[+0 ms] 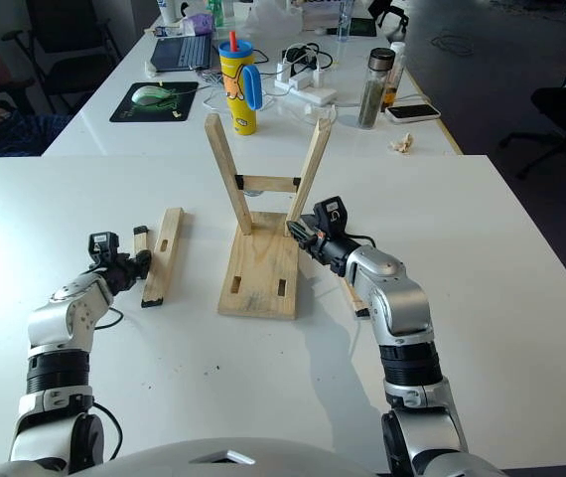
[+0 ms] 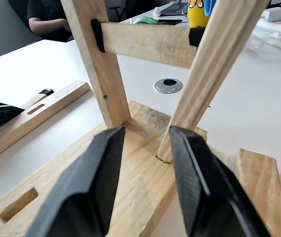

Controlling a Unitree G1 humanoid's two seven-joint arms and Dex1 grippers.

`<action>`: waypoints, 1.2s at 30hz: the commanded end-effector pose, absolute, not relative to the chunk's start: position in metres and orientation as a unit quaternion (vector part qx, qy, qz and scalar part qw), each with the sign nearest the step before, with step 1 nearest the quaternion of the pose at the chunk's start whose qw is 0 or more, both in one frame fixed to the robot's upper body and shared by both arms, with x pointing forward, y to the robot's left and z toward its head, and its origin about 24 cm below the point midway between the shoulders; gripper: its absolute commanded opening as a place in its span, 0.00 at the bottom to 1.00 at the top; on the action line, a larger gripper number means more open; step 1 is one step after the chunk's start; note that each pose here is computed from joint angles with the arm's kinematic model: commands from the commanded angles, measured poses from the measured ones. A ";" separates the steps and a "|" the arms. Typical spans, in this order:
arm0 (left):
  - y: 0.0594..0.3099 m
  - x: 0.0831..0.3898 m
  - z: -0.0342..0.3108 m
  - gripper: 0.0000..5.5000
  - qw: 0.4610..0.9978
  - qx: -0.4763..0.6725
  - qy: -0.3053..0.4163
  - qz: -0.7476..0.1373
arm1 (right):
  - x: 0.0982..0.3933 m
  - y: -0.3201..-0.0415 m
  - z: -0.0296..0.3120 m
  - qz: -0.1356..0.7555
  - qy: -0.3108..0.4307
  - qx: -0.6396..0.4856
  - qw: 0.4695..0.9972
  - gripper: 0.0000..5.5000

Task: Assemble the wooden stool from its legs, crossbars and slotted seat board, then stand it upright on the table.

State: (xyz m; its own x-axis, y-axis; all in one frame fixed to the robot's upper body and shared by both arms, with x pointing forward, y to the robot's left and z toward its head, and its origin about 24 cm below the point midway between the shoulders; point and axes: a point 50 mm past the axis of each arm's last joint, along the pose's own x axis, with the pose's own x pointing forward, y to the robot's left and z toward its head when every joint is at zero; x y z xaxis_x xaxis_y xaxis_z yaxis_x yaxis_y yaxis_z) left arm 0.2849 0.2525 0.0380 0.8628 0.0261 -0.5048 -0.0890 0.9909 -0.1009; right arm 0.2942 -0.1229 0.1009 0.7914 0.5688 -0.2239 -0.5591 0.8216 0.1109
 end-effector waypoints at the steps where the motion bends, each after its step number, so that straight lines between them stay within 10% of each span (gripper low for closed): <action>1: 0.252 0.280 0.023 0.45 0.949 -0.045 0.313 0.016 | 0.297 -0.117 0.109 0.303 0.117 0.031 0.945 0.30; 18: 0.264 0.270 0.010 0.24 0.948 -0.031 0.315 0.038 | 0.296 -0.117 0.115 0.316 0.090 0.002 0.945 0.31; 28: 0.248 0.289 0.117 0.24 0.995 0.101 -0.019 -0.008 | 0.282 -0.107 0.133 0.410 0.096 0.170 0.891 0.34; 36: 0.192 0.252 0.128 0.24 0.944 0.201 -0.091 -0.246 | 0.276 -0.103 0.147 0.453 0.113 0.342 0.816 0.56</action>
